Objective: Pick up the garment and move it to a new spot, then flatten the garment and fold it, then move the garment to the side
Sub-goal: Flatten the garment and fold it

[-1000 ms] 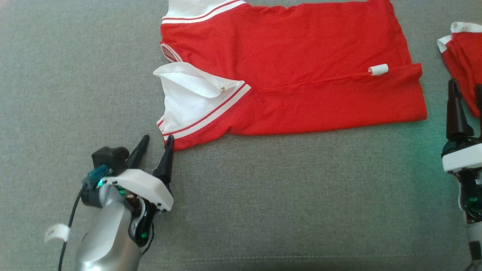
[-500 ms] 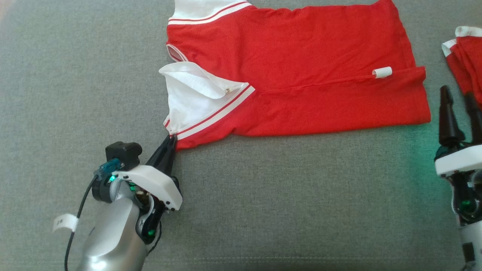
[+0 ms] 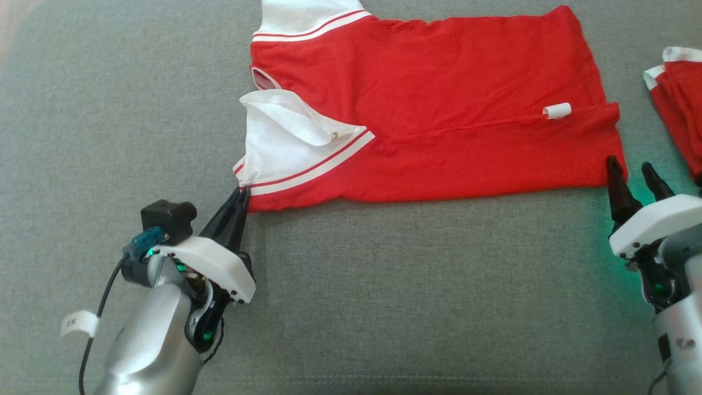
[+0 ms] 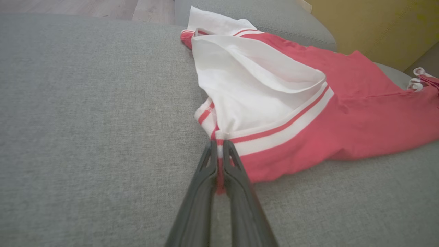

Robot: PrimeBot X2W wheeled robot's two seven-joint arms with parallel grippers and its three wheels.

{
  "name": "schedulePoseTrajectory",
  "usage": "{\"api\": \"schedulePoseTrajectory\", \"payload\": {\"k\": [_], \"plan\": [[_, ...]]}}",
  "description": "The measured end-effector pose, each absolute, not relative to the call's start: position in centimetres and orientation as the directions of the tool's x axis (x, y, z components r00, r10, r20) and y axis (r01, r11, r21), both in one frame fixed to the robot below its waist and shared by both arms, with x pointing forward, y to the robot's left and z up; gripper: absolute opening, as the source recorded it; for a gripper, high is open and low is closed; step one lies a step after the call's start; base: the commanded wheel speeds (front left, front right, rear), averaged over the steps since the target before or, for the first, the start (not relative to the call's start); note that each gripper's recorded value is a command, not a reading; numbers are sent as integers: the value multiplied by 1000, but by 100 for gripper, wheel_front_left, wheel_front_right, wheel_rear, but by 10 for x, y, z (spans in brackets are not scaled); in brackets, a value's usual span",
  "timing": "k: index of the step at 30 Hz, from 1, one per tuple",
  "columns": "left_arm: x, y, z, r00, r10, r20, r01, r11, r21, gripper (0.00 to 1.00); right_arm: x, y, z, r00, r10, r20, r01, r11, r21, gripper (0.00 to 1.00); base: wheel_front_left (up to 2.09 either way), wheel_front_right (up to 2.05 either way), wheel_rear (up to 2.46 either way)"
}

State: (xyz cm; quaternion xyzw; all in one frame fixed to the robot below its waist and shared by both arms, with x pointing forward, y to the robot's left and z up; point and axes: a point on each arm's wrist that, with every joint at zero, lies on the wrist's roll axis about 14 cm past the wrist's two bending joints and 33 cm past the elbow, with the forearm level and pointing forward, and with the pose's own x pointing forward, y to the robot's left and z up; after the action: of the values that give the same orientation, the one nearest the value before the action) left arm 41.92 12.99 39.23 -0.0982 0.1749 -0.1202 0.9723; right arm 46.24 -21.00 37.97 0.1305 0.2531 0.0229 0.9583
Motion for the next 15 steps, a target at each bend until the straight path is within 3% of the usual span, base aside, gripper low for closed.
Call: {"api": "schedulePoseTrajectory", "payload": {"k": [6, 7, 8, 9, 15], "plan": [[418, 135, 392, 910, -260, -324, 193, 955, -225, 0, 459, -207, 359, 827, 107, -552, 57, 961, 271, 100, 0, 0, 0], [418, 135, 392, 910, -259, -323, 193, 955, -224, 0, 460, -206, 360, 827, 108, -552, 57, 960, 273, 64, 0, 0, 0], [418, 135, 393, 910, -259, -323, 192, 956, -223, 0, 460, -206, 360, 827, 110, -552, 55, 960, 273, 22, 0, 0, 0], [417, 136, 393, 911, -258, -322, 192, 956, -222, 0, 460, -204, 360, 827, 114, -551, 52, 960, 276, 0, 0, 0, 0], [418, 137, 400, 916, -261, -305, 202, 956, -211, 0, 459, -195, 369, 841, 140, -522, 31, 952, 305, 0, 0, 0, 0]]}}
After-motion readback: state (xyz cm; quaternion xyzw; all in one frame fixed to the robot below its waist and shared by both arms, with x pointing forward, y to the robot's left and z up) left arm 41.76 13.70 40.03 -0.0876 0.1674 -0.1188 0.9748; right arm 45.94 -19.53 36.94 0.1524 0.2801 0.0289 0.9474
